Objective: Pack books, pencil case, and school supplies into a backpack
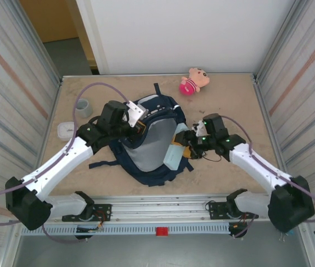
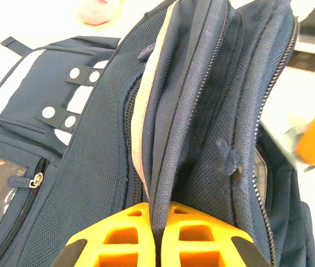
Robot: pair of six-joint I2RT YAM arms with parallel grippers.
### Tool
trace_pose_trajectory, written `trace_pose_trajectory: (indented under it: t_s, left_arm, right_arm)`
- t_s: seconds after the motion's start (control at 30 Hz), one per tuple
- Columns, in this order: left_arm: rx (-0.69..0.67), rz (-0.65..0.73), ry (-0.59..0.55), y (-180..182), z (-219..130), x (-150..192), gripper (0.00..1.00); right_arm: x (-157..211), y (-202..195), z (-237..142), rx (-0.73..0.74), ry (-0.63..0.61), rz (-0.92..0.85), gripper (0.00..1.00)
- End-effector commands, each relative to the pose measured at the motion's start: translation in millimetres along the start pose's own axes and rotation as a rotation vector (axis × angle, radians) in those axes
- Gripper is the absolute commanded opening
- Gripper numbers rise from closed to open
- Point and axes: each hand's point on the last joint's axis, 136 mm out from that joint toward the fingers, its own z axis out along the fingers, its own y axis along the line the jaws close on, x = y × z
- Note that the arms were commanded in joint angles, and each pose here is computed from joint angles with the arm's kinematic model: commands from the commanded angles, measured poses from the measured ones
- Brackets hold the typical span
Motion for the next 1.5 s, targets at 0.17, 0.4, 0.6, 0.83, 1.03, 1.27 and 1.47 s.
trace_pose_trajectory:
  t_s: [0.17, 0.4, 0.6, 0.83, 1.03, 1.27, 1.47]
  left_arm:
    - [0.028, -0.017, -0.239, -6, -32, -69, 0.00]
    - [-0.003, -0.010, -0.263, 1, -40, -73, 0.00]
    - [-0.015, -0.011, -0.260, 6, -39, -67, 0.00]
    - [0.018, -0.022, -0.272, 1, -35, -69, 0.00]
    - [0.004, -0.014, -0.281, 4, -37, -71, 0.00]
    - [0.002, -0.001, -0.294, 3, -40, -75, 0.00]
    - [0.003, -0.013, -0.308, 3, -42, -78, 0.00]
  right_arm:
    - [-40, 43, 59, -0.094, -0.161, 0.093, 0.68]
    - [-36, 12, 70, -0.008, -0.159, 0.121, 0.86]
    - [-3, -16, 76, 0.073, -0.108, 0.115, 0.76]
    - [0, 4, 116, 0.030, -0.084, 0.069, 0.63]
    - [-2, 9, 158, 0.035, -0.036, 0.057, 0.57]
    - [-21, 42, 181, -0.064, -0.094, 0.017, 0.42]
    - [-51, 74, 199, -0.163, -0.168, -0.013, 0.39]
